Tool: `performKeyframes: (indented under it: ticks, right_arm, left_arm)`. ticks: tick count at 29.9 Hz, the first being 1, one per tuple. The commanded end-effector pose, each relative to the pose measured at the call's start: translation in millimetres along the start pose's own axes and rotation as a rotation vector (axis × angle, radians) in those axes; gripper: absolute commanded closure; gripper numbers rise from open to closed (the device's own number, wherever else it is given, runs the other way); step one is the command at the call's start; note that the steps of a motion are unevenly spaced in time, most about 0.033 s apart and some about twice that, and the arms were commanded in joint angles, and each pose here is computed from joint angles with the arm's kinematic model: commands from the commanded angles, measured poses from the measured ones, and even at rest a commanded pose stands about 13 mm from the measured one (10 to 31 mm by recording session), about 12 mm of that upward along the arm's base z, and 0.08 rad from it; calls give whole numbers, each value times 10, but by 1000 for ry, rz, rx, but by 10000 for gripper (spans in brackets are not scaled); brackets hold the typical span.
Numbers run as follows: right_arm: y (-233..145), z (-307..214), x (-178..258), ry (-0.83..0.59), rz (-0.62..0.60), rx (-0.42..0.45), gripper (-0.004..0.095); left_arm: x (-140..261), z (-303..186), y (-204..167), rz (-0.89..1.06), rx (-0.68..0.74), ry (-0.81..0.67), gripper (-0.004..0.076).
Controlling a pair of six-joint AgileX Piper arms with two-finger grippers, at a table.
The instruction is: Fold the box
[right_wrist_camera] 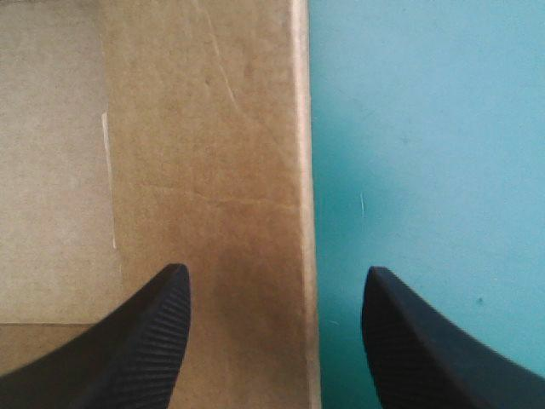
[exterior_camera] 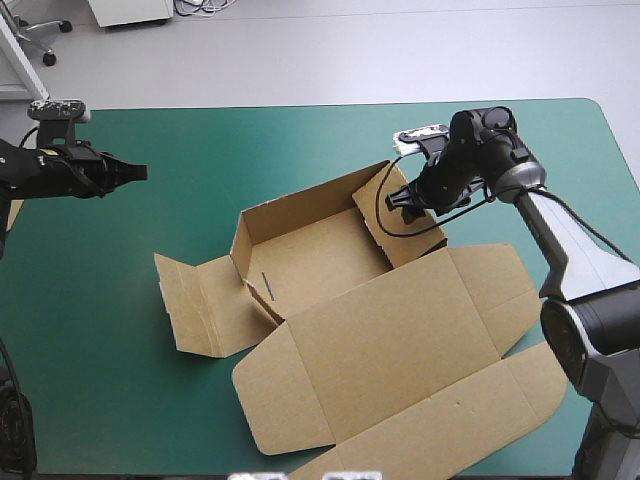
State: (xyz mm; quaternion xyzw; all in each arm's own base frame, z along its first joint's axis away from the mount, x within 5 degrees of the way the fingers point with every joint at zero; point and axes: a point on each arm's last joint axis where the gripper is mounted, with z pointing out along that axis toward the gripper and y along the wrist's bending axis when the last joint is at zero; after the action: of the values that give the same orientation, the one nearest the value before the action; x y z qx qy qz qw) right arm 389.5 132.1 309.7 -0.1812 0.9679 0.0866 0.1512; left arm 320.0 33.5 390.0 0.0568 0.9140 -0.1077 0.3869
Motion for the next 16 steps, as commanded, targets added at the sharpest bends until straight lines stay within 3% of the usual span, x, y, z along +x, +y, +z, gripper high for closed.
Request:
performKeyframes:
  ticks: [1, 8, 11, 14, 16]
  right_arm:
    - [27, -183, -10, -45, -2, -10, 347]
    - [13, -44, -17, -12, 5, -18, 502]
    - [11, 4, -23, -2, 8, -24, 675]
    - [6, 35, -25, 5, 5, -24, 947]
    - [5, 42, -25, 7, 6, -25, 936]
  left_arm:
    - [-123, -193, -88, -5, 11, -108, 731]
    - [-120, -193, -90, -5, 13, -105, 731]
    - [-118, -193, -91, -5, 14, -103, 731]
    - [-117, -193, -92, -5, 15, -101, 731]
    - [-112, -192, -94, -5, 18, -95, 731]
